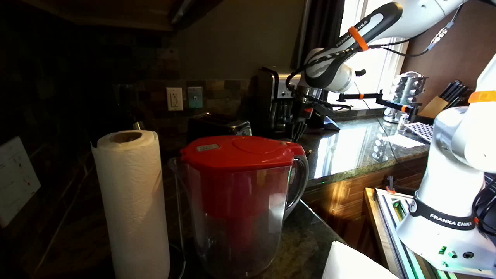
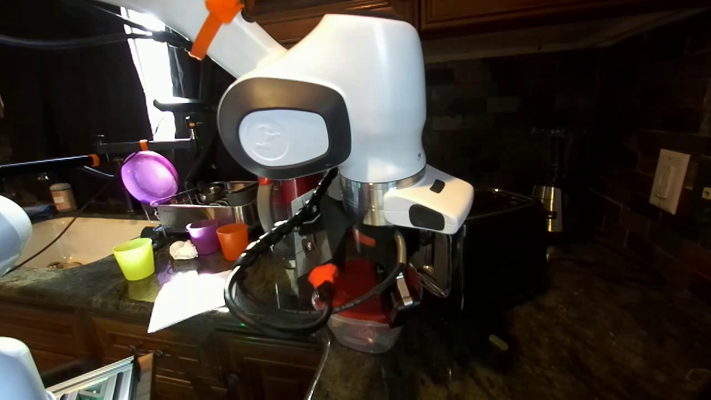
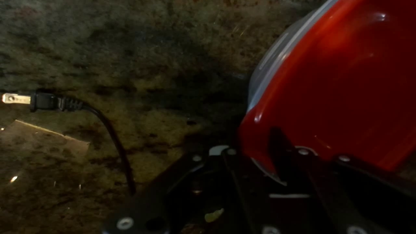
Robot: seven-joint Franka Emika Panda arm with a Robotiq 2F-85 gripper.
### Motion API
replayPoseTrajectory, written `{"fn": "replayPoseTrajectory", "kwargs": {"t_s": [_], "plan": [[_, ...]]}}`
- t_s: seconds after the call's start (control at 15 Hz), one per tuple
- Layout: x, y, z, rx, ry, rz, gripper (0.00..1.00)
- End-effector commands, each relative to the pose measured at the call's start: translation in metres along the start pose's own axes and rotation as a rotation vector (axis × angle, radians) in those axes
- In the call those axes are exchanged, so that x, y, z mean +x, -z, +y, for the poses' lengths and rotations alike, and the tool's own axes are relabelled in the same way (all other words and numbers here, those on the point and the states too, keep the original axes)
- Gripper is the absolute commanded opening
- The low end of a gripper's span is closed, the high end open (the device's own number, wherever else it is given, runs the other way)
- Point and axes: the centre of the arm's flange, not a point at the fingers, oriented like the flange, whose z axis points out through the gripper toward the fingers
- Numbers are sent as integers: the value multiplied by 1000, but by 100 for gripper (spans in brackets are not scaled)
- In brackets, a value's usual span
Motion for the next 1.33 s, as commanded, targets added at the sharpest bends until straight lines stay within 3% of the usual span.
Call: {"fn": "replayPoseTrajectory", "kwargs": {"t_s": [0.0,0.13,0.47,0.67,0.8,0.87,1.27], "plan": [[-4,7,-3,-5,-5,-17,35],[-4,7,-2,-8,-3,-21,59],[-4,4,-4,-20,4,-31,96],[-3,1,-6,-14,11,-37,100],[-2,-2,-8,-7,18,-41,87],[-1,-4,-10,-6,17,-47,75],[-4,-9,-14,-4,24,-80,27]]}}
